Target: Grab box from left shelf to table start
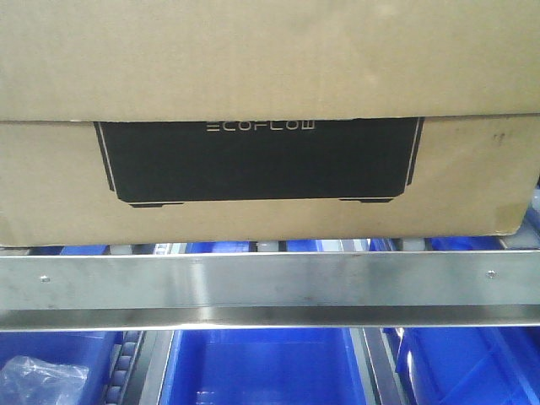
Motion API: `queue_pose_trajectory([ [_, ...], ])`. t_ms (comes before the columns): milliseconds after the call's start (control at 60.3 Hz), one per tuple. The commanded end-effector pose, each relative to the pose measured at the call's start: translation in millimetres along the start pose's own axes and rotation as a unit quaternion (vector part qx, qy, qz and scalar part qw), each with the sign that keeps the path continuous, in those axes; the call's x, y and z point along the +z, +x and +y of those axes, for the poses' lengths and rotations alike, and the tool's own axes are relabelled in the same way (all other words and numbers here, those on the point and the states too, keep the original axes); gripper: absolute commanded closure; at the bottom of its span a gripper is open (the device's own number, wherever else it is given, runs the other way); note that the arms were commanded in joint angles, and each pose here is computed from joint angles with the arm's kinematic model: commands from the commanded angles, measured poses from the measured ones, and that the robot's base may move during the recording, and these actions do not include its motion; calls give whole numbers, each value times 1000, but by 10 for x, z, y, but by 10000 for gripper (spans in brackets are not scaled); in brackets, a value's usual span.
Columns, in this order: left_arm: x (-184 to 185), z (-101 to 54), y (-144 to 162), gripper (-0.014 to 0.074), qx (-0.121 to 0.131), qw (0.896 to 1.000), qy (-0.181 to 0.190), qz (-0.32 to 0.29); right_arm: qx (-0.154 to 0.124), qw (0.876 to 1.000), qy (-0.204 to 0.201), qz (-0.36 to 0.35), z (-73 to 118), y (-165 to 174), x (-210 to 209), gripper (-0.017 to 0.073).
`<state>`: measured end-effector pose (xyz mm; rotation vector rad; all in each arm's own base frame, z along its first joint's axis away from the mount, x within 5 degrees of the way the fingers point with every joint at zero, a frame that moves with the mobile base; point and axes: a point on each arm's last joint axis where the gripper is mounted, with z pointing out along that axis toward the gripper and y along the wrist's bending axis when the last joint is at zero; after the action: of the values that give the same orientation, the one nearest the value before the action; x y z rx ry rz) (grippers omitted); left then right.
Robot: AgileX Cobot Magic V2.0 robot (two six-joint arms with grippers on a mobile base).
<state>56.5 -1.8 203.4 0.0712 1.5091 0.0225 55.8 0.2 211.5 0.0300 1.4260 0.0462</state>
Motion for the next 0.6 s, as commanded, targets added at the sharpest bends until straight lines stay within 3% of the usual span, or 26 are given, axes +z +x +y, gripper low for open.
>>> queue_pose_trajectory([
  [0, -7, -4, 7, 661, -6, 999, 0, -38, -4, 999, 4, -47, -4, -81, -7, 541],
  [580, -7, -4, 3, 661, -6, 999, 0, -40, -4, 999, 4, -47, -4, -81, -7, 541],
])
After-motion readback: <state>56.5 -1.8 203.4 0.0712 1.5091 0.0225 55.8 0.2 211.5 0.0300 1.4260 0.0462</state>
